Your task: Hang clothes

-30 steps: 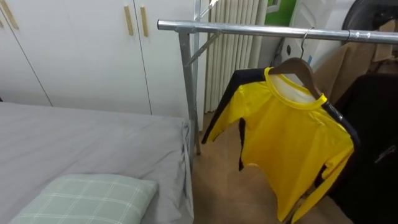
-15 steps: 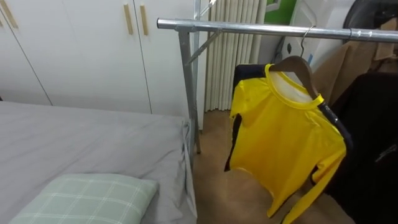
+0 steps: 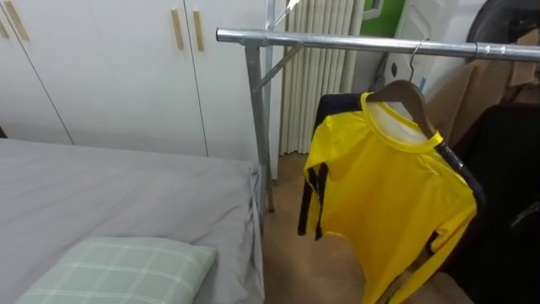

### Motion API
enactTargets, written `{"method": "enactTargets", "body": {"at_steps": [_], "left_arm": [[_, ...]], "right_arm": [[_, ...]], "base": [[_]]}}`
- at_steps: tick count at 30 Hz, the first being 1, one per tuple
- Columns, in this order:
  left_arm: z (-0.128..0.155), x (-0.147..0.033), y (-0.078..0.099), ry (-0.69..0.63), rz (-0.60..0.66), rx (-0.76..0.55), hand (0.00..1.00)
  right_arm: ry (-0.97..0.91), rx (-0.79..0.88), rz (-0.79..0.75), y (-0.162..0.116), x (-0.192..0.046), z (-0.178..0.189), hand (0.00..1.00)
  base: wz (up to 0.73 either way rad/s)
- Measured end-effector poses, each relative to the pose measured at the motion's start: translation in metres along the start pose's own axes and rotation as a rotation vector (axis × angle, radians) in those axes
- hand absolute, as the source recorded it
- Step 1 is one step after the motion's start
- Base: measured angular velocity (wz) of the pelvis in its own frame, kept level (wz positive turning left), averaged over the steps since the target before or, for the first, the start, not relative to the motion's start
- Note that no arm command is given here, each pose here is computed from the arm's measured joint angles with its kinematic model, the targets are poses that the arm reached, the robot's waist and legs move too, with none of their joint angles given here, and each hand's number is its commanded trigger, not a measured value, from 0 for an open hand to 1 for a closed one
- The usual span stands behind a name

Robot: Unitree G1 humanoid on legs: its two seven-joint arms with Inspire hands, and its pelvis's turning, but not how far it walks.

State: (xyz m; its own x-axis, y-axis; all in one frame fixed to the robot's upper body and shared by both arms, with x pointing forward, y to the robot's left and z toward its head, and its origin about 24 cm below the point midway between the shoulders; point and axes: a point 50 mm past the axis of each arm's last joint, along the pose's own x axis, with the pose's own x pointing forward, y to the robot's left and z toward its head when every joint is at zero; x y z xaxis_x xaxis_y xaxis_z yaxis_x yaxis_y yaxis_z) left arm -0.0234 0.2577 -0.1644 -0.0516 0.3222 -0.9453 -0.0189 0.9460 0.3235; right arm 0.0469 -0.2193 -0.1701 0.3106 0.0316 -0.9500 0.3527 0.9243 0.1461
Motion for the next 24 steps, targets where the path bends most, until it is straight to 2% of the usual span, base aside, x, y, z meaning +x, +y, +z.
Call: {"method": "enactTargets", "body": {"at_steps": [5,11,14,18,21,24], "left_arm": [[0.004,0.000,-0.001,-0.019,0.005,0.010,0.00],[0.034,-0.002,-0.007,-0.123,-0.041,-0.032,0.00],[0.056,-0.005,-0.010,-0.216,-0.069,-0.023,0.00],[0.092,-0.014,-0.014,-0.365,-0.133,-0.040,0.00],[0.095,-0.016,-0.023,-0.379,-0.183,-0.035,0.00],[0.090,-0.015,-0.025,-0.371,-0.190,-0.032,0.00]], "right_arm": [[0.005,-0.048,0.035,0.004,0.001,0.002,0.00],[-0.009,-0.214,0.103,0.015,0.005,0.026,0.00],[-0.017,-0.280,0.121,0.021,0.007,0.036,0.00],[0.000,-0.298,0.075,0.007,0.004,0.039,0.00],[0.002,-0.268,0.031,0.000,0.002,0.038,0.00],[0.016,-0.234,0.001,-0.004,0.002,0.036,0.00]], "base": [[0.12],[0.45],[1.09],[1.59],[1.71],[1.40]]}}
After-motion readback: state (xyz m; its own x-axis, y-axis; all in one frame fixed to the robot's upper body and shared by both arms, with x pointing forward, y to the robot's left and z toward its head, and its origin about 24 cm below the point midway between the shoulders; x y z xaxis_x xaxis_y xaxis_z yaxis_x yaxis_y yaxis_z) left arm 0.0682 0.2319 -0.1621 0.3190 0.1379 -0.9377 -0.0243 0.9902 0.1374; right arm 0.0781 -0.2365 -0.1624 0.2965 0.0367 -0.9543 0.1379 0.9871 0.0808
